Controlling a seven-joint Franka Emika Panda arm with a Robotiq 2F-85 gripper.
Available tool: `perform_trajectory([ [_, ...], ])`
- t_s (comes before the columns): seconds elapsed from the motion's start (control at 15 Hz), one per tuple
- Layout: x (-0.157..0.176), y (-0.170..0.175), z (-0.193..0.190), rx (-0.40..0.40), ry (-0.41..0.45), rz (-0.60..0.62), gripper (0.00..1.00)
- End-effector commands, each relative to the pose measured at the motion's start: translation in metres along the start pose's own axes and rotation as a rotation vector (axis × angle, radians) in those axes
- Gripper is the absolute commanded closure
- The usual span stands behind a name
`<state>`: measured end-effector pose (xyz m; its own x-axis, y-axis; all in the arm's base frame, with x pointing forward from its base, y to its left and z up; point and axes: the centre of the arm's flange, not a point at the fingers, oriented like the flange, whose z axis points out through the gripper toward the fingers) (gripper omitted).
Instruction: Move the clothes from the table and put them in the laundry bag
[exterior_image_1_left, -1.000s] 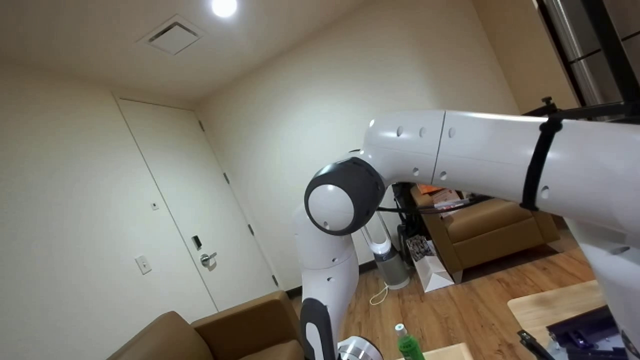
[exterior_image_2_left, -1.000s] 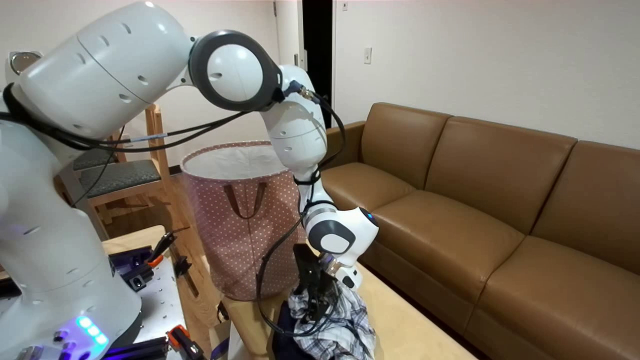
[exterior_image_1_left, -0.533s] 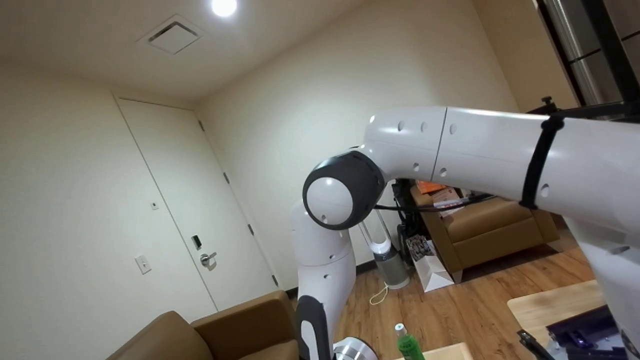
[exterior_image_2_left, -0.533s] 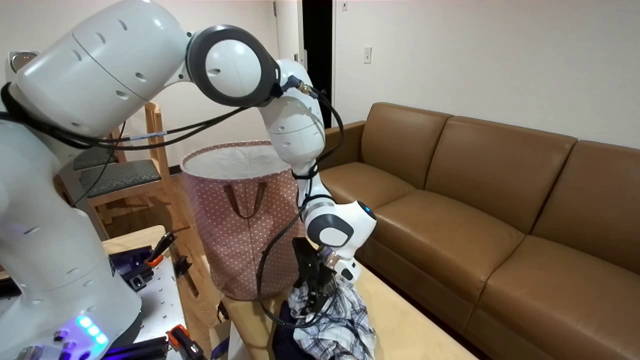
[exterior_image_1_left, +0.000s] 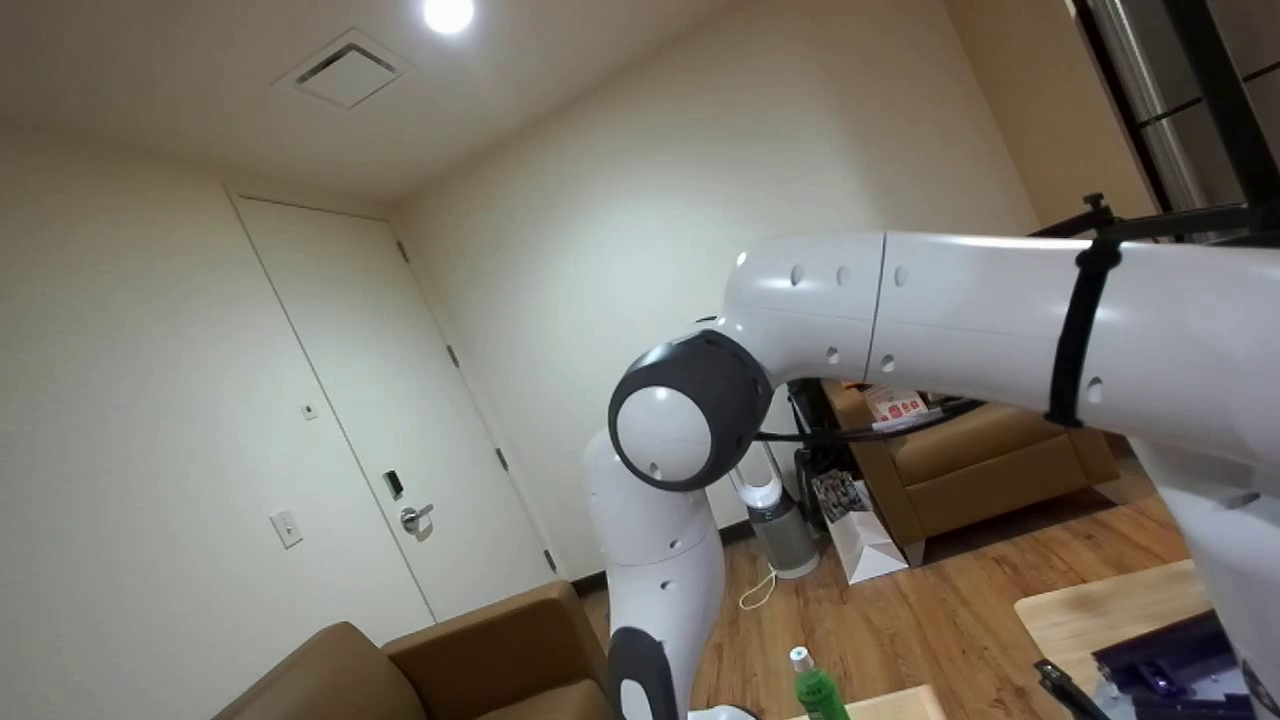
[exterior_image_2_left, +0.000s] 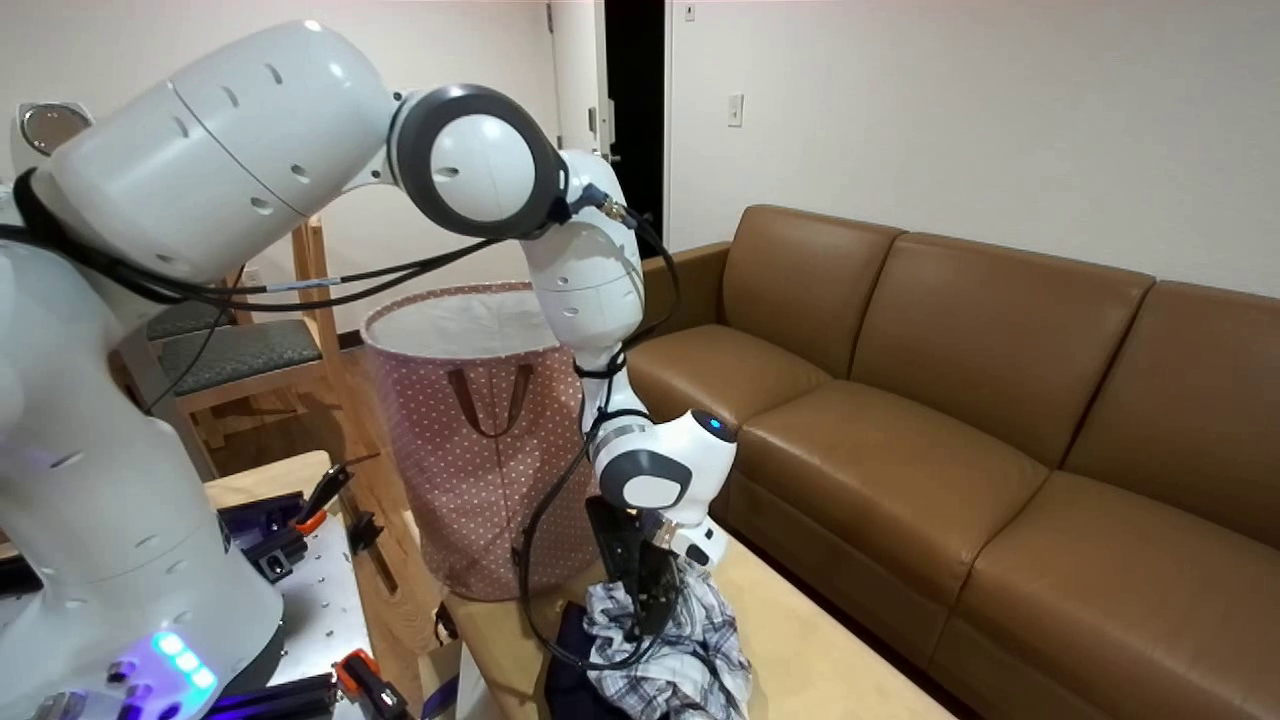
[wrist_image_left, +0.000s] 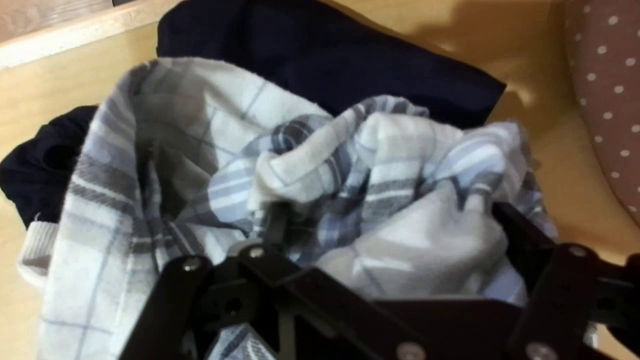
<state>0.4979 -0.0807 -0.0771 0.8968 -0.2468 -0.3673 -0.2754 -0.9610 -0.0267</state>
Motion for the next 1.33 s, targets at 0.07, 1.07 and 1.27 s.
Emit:
perform_trajectory([
  [0.07,0.013,0.008,0.03,-0.009,0.011,0.016,0.0],
  [1.07,-0.004,0.015,0.036,-0.015,-0.031,-0.025,0.89],
  [1.27,-0.024,0.016,0.022,-0.023,-0.001,-0.016,0.9],
])
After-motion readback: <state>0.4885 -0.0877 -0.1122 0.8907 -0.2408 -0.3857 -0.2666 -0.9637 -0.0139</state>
